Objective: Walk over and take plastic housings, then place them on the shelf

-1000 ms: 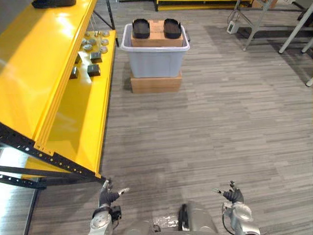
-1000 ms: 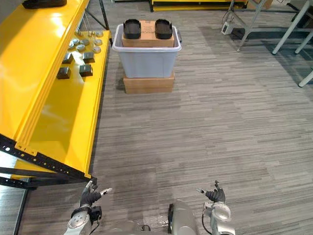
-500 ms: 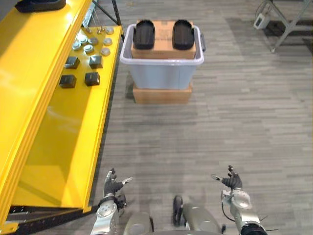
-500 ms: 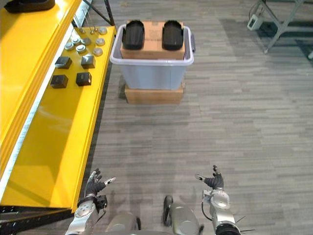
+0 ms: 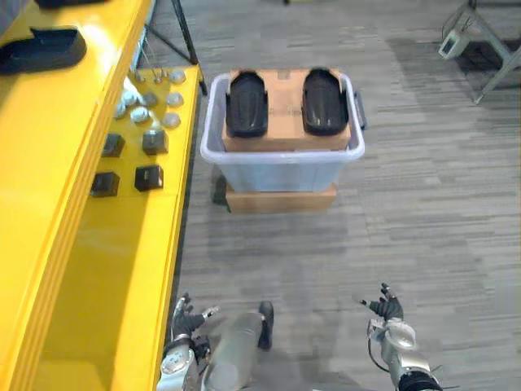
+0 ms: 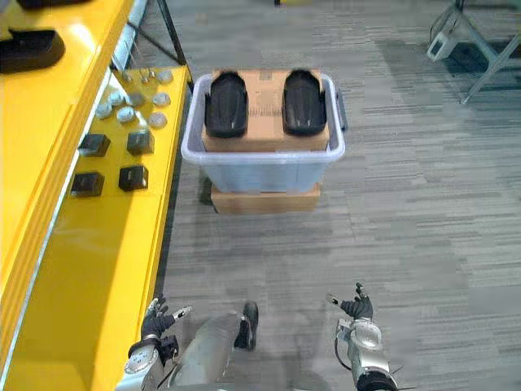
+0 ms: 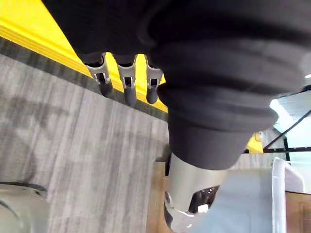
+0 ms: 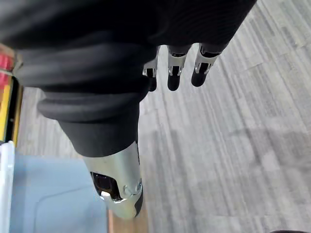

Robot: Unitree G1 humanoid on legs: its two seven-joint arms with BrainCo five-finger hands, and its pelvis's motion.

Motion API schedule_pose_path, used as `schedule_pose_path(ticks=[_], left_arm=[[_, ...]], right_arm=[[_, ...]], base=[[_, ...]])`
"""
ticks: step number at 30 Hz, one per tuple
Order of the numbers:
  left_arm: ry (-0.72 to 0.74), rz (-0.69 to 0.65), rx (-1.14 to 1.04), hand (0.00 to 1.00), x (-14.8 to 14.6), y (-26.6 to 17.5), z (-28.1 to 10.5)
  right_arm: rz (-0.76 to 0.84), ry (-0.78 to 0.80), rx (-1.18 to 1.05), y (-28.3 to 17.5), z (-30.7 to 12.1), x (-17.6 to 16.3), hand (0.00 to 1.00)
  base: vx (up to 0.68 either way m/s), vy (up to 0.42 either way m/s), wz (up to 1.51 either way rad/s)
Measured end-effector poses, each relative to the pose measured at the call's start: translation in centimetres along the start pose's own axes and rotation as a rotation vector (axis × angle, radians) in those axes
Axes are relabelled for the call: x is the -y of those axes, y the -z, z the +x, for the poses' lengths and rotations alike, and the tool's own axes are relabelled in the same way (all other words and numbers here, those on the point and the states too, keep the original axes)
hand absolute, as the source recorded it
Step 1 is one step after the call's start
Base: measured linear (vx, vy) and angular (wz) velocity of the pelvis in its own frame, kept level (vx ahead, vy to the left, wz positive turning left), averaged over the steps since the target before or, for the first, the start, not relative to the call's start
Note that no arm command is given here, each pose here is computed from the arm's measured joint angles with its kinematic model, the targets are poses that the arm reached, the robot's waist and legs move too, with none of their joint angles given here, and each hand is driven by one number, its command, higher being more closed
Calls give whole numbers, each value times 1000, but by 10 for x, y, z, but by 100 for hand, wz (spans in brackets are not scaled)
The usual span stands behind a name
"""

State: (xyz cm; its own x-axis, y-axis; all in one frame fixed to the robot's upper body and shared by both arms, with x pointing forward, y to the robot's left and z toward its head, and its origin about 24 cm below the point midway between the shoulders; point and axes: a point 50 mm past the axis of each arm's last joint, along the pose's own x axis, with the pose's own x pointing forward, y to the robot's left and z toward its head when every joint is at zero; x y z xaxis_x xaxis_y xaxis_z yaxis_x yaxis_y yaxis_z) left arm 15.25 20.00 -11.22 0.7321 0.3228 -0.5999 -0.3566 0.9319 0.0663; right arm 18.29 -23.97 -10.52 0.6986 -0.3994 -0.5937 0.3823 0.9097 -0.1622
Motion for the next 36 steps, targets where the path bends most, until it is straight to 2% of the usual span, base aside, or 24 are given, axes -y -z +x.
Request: schedule_pose_path(ticks=[6, 12, 18, 22, 30, 36], left_arm=[[0, -4, 10, 0, 0, -4, 2], [-11, -8, -4, 0, -4, 0, 0], [-3, -76, -28, 0, 10, 7, -4], [6, -72, -33, 0, 13, 8, -4], [-2, 1, -93, 0, 0, 22, -5], [-1, 24, -87, 0, -10, 21, -5]], right_arm=[[8, -26, -37, 15, -8, -9, 0], [1, -18, -80, 28, -13, -4, 0], [15, -31, -48, 24, -15, -7, 0], [41, -27, -23, 16, -13, -10, 0], [57, 49, -113, 41, -20, 10, 0], [149, 141, -45, 23, -15, 33, 0]], base=[[436, 76, 22], [434, -124, 40], [414, -212, 35], [269, -57, -23], [152, 110, -20], [45, 40, -25]])
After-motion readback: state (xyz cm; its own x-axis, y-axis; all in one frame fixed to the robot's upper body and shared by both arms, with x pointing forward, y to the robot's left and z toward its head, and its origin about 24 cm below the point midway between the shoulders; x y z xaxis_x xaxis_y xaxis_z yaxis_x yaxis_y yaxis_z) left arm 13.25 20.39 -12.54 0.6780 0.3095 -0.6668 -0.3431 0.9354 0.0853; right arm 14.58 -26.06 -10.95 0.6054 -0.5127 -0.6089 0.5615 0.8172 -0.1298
